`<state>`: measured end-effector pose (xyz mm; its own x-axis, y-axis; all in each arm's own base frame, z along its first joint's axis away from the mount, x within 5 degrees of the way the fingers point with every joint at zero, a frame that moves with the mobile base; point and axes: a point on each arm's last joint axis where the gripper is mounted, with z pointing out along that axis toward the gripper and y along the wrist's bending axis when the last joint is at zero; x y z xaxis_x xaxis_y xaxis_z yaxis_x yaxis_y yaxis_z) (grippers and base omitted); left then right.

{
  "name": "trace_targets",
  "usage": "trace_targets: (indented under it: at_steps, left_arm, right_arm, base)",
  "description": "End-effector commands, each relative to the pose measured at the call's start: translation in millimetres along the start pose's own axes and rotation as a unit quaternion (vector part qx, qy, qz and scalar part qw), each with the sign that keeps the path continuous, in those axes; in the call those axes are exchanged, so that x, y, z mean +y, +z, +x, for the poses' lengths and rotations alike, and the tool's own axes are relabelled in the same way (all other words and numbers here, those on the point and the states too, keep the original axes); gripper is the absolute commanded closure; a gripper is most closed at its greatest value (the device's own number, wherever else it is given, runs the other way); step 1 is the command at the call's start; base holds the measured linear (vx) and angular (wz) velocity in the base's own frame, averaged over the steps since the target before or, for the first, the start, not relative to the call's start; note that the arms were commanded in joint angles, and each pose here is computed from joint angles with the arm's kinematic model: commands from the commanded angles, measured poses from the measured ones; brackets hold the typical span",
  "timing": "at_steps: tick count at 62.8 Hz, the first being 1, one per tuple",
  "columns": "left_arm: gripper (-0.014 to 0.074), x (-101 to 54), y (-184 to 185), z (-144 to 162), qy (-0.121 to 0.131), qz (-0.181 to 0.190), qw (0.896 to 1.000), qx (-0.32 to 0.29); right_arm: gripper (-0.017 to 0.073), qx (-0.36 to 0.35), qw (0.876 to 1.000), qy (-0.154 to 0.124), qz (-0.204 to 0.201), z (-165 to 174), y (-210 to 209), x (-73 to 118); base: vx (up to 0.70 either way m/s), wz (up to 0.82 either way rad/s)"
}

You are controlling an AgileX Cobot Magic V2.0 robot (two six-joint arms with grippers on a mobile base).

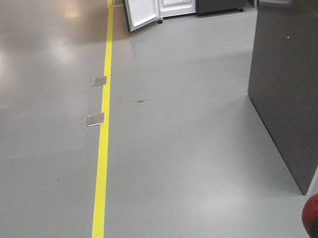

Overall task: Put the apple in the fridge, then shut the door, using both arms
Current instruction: 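Drive toward the open fridge carrying the apple in the right gripper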

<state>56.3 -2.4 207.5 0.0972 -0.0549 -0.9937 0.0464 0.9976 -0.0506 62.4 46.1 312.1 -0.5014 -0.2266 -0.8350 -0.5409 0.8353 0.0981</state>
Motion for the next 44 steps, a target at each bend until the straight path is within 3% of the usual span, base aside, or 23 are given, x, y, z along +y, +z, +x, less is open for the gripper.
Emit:
trace_targets:
  at_steps: [1,44]
  left_arm:
    - [0.0600,-0.1,-1.1,-0.6,-0.007,0.002,0.999,-0.034]
    - [0.0600,-0.1,-1.1,-0.6,-0.007,0.002,0.999,-0.034]
  right_arm:
    - [0.0204,-0.049,0.999,-0.004,-0.002,-14.2,-5.3,1.2]
    - [0.0204,-0.048,0.999,-0.004,-0.002,-13.9,-5.3,1.2]
  base:
    - [0.13,0.21]
    - [0.17,0.05]
